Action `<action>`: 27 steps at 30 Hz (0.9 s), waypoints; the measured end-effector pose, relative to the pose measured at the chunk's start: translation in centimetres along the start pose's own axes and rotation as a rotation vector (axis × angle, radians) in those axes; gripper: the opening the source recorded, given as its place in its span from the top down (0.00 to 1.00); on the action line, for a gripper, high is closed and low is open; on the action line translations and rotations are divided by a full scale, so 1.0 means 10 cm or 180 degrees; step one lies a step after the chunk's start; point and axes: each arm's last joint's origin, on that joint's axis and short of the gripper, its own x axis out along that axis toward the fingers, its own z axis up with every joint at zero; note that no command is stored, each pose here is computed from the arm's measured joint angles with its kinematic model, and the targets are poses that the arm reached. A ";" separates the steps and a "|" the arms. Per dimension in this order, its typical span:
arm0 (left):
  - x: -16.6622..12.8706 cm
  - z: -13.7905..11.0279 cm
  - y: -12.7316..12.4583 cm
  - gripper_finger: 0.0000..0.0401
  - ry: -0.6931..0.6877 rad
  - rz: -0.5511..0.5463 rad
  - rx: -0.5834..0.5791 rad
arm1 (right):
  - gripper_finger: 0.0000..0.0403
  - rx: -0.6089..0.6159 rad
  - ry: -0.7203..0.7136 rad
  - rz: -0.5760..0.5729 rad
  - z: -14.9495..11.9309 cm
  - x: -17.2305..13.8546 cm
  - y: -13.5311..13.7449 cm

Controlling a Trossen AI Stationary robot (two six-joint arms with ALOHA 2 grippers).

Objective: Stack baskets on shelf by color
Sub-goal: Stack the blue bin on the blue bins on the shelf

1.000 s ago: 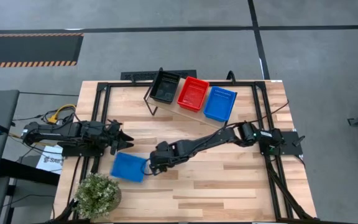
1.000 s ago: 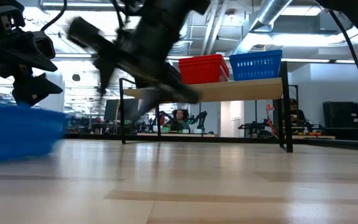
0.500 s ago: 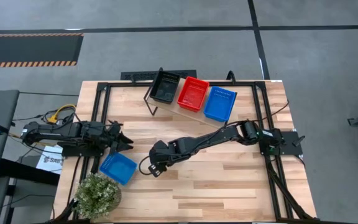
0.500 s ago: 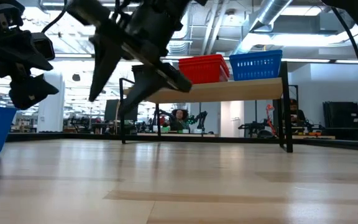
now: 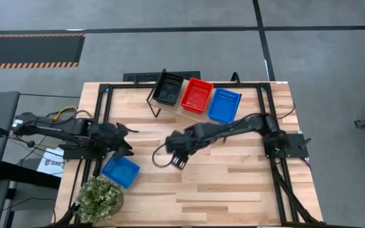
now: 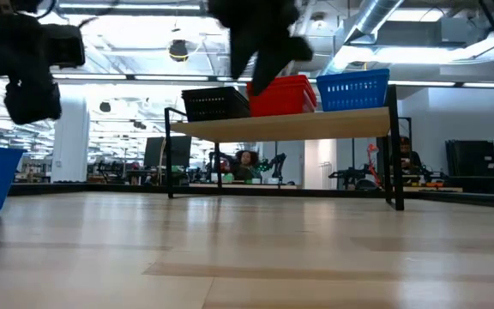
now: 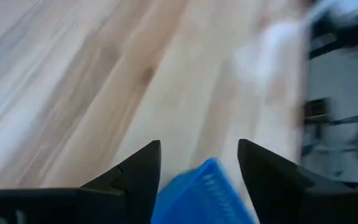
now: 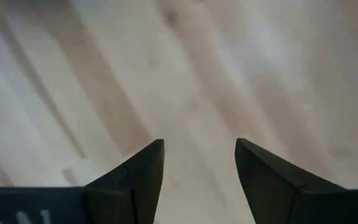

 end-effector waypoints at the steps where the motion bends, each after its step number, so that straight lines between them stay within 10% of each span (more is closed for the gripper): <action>1: 0.01 0.03 -0.03 0.51 0.0140 0.0153 -0.0085 | 0.46 -0.0023 -0.0015 -0.0070 0.00 -0.11 -0.06; 20: 0.81 0.05 -0.68 0.98 0.1883 0.1860 -0.0691 | 0.46 -0.0382 -0.0655 -0.0665 -0.21 -1.39 -0.62; 24: 1.13 -0.07 -0.70 1.00 0.1873 0.1852 -0.0806 | 0.46 -0.0510 -0.0651 -0.0665 -0.26 -1.48 -0.66; 27: 1.43 0.04 -0.82 1.00 0.1569 0.1168 -0.0910 | 0.46 -0.0550 -0.0679 -0.0640 -0.31 -1.57 -0.68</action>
